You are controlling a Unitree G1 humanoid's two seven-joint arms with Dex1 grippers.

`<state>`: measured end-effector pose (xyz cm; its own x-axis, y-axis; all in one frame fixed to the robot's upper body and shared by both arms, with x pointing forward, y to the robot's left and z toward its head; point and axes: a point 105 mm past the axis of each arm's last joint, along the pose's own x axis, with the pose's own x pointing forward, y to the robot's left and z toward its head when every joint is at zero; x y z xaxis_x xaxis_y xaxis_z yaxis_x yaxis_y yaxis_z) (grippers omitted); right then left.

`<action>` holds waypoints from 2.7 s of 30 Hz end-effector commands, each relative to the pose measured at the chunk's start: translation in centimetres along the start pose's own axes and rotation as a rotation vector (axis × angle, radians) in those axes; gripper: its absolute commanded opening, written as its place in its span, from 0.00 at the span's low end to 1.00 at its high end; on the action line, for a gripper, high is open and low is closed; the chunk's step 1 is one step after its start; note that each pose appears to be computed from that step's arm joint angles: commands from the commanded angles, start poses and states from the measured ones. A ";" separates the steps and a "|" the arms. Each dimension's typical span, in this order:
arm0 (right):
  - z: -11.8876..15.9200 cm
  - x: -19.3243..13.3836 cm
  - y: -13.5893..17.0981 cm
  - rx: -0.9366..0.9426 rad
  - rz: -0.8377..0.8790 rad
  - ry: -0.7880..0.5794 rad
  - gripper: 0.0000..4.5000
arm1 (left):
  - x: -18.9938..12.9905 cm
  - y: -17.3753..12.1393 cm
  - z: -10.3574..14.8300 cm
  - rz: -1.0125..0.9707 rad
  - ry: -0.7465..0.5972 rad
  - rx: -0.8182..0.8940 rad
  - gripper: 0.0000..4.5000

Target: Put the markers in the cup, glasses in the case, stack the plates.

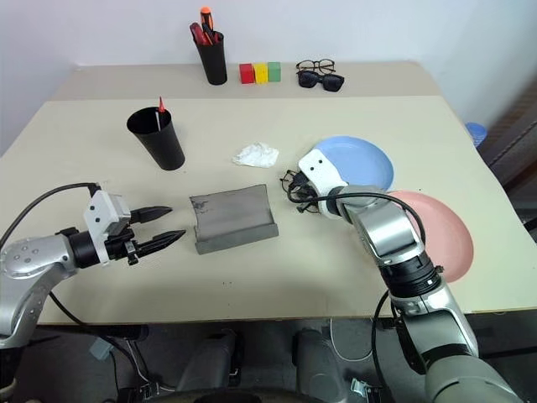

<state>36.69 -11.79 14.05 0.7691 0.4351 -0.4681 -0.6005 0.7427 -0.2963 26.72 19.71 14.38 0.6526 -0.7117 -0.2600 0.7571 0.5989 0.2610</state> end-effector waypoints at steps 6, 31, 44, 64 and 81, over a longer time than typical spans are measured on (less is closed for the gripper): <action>1.3 0.4 -0.3 -0.053 -0.022 -0.045 0.86 | 0.5 -0.2 0.8 -0.003 -0.037 0.040 0.63; 0.1 0.5 0.6 -0.066 0.069 0.031 0.56 | 0.7 -0.2 1.2 -0.003 -0.037 0.051 0.63; 0.3 0.4 0.0 -0.083 0.048 0.036 0.01 | 1.0 -0.6 1.3 0.000 -0.038 0.053 0.63; 8.9 -0.2 9.3 -0.585 0.730 -0.287 0.01 | -3.9 4.5 -1.3 0.225 0.064 0.019 0.63; 6.0 2.9 10.8 -0.606 1.065 -0.156 0.22 | -4.4 2.7 -1.6 0.251 0.045 -0.011 0.63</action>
<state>33.16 0.21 13.57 -0.2024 0.7459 -0.6345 -0.9156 -0.3741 -0.1477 25.96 24.93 13.43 0.8065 -0.5252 -0.2716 0.5885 0.7575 0.2827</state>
